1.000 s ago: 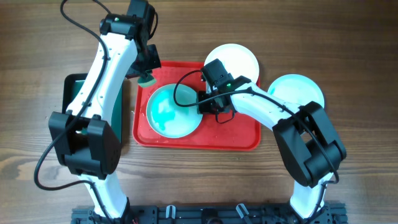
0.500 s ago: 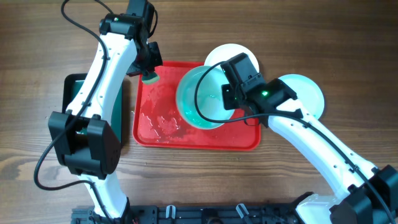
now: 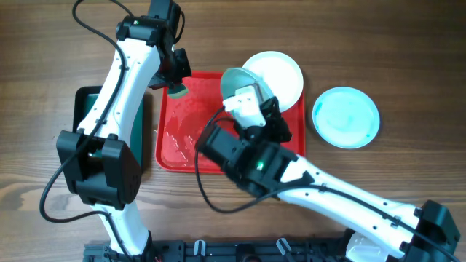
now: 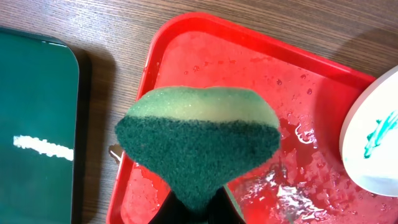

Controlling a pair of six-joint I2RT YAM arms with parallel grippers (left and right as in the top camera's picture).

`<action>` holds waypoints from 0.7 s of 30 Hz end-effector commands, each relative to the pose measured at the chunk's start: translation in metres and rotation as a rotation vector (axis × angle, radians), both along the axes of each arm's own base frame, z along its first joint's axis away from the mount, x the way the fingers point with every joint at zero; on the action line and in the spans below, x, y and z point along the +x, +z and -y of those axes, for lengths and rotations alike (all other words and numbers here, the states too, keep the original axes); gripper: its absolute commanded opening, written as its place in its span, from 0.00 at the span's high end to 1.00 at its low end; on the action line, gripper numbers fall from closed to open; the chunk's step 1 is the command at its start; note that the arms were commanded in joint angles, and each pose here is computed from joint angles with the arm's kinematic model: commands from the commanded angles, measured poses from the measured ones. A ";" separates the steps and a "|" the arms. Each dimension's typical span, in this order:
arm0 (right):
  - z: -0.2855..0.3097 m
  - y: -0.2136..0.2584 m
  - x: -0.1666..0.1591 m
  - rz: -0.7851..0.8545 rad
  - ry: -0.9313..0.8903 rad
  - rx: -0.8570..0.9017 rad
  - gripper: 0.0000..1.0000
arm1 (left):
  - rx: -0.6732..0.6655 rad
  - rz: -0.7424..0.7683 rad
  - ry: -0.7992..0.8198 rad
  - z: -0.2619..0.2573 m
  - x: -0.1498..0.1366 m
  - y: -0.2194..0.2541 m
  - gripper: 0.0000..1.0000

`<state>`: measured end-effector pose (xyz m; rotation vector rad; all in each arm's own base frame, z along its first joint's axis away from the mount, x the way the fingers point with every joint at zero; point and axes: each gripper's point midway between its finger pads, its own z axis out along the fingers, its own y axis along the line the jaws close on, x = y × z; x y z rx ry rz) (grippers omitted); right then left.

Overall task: Clean dirty plates on tray and stack at the side
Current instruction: 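Lift the scrubbed plate with the right gripper and stack it right of the tray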

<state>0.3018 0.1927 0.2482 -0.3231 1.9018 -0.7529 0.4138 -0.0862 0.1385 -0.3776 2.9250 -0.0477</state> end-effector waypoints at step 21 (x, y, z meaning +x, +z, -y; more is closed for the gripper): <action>-0.075 -0.070 -0.035 -0.535 0.299 0.447 0.96 | -0.015 0.011 0.002 -0.001 0.003 0.004 0.96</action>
